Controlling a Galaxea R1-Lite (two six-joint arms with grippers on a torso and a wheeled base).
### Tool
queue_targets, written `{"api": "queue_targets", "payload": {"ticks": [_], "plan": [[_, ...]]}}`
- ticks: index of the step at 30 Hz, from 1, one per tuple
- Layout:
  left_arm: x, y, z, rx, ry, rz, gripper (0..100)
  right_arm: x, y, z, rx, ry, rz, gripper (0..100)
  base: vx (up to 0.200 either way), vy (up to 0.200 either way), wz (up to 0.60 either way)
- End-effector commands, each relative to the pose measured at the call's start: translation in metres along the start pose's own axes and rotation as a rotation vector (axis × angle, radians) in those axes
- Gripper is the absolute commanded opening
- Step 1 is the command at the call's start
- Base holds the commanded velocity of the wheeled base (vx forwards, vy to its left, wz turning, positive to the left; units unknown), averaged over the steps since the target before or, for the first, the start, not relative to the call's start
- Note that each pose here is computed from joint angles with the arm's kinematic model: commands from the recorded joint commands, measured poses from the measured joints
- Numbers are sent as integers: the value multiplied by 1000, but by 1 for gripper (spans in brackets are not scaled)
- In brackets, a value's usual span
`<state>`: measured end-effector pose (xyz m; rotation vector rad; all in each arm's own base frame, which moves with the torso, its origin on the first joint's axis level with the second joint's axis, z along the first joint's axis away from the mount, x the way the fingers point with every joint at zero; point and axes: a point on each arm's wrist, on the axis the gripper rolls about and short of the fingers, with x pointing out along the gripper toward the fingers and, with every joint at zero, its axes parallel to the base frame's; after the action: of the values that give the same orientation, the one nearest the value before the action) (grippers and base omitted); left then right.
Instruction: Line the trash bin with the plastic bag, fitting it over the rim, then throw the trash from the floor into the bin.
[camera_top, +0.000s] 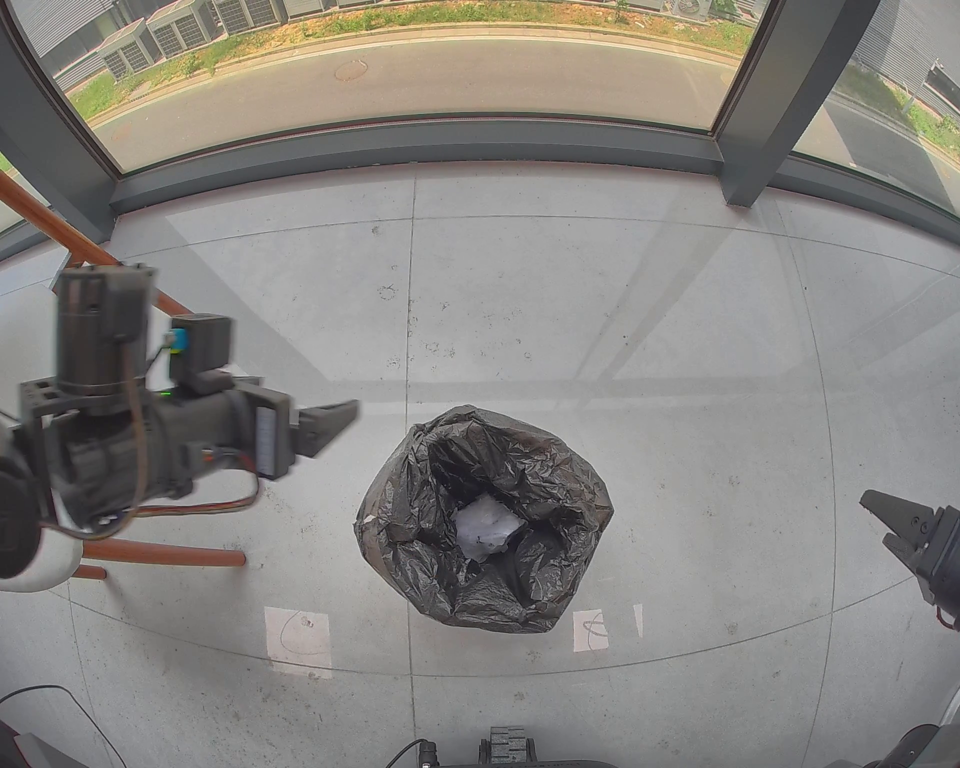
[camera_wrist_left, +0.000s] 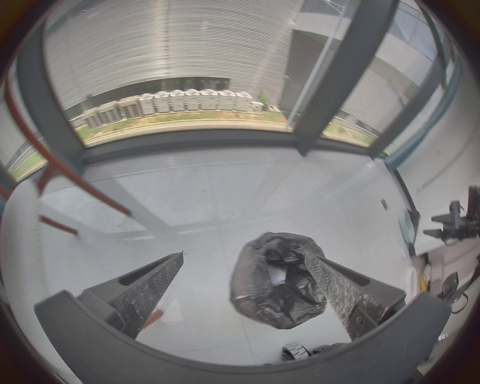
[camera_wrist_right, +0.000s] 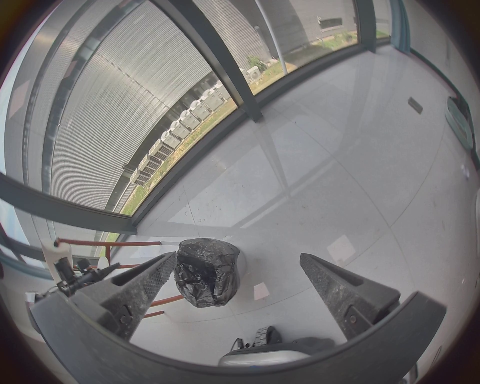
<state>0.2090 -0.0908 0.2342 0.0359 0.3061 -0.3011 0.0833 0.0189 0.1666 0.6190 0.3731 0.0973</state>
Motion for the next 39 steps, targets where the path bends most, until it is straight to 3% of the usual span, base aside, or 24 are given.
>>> {"api": "queue_targets", "payload": {"ticks": [1,3,5,6,7,11,12,14,15,16,17,23,27,39], "plan": [[-136,44,-70,-158,-214,336,100,-43,-38,-41,-235,-193,-61,100,0,0,0],[-160,40,-105,-187,-266,427,100,-49,-47,-53,-335,-240,-97,100,0,0,0],[-169,38,-123,-203,-286,460,100,-52,-50,-57,-373,-270,-115,100,0,0,0],[-169,38,-123,-203,-286,460,100,-52,-50,-57,-373,-270,-115,100,0,0,0],[-182,33,-151,-208,-324,485,100,-55,-56,-67,-404,-304,-147,100,0,0,0],[-200,24,-192,-200,-370,471,100,-63,-64,-82,-445,-308,-151,100,0,0,0],[-203,22,-202,-195,-373,461,100,-66,-66,-87,-480,-311,-143,100,0,0,0],[-199,21,-218,-187,-282,455,100,-74,-69,-93,-569,-357,-113,100,0,0,0],[-198,22,-219,-186,-272,455,100,-74,-69,-94,-577,-357,-111,100,0,0,0],[-194,23,-220,-195,-263,451,100,-74,-71,-98,-655,-353,-80,100,0,0,0],[-193,23,-220,-188,-288,446,100,-74,-70,-98,-677,-348,-62,100,0,0,0],[-190,22,-222,-100,-303,371,100,-74,-71,-98,-608,-358,-82,100,0,0,0],[-187,19,-225,-4,-274,256,100,-74,-71,-98,-609,-358,-82,100,0,0,0],[-188,20,-225,-48,-286,312,100,-74,-71,-98,-610,-356,-78,100,0,0,0]]}}
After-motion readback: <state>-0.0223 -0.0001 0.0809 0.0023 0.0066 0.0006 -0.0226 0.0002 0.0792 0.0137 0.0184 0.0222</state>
